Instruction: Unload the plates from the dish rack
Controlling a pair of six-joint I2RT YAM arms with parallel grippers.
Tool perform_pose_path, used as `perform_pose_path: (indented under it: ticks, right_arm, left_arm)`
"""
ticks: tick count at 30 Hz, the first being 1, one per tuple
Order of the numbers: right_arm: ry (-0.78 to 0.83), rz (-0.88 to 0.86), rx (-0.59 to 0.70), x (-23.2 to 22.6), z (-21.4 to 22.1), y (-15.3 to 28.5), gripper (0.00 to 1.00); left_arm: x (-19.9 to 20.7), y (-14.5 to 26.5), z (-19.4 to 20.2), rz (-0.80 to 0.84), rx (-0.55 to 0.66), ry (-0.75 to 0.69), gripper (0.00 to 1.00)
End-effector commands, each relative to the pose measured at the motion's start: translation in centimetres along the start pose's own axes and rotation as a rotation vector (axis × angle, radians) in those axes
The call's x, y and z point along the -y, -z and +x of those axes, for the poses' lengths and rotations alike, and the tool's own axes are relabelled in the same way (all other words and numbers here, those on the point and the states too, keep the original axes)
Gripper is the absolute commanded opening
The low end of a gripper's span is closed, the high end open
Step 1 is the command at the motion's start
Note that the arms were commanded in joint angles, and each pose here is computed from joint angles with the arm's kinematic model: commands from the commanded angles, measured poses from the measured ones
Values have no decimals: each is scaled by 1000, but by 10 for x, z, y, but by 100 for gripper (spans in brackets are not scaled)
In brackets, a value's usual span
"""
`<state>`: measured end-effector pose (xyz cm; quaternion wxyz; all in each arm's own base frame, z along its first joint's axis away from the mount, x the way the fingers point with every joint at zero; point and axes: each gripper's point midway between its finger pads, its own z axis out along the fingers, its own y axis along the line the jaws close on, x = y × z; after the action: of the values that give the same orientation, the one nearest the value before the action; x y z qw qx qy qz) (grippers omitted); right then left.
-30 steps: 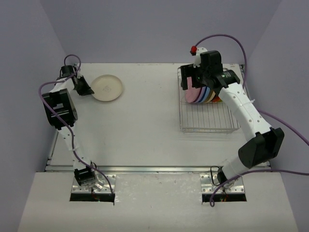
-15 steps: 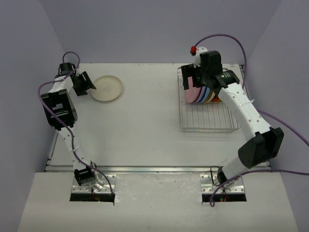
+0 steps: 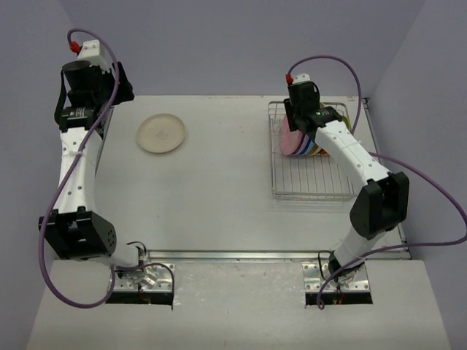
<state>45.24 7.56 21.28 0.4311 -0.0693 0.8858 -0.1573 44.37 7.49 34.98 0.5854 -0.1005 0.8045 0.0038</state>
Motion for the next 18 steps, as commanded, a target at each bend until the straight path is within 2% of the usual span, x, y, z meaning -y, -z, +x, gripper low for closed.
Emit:
perform_pose_path:
  ticks: [1, 4, 8, 18]
  right_arm:
    - [-39, 139, 92, 8, -31, -2, 52]
    - [-21, 139, 105, -2, -37, -5, 47]
    - [10, 164, 99, -8, -40, -14, 46]
    - [96, 315, 78, 1, -32, -39, 45]
  left_arm:
    - [-11, -9, 66, -46, -158, -19, 69]
    - [-10, -3, 89, -37, -196, -18, 69]
    - [-10, 4, 104, -32, -219, -15, 69]
    - [-10, 6, 77, -27, -179, -66, 70]
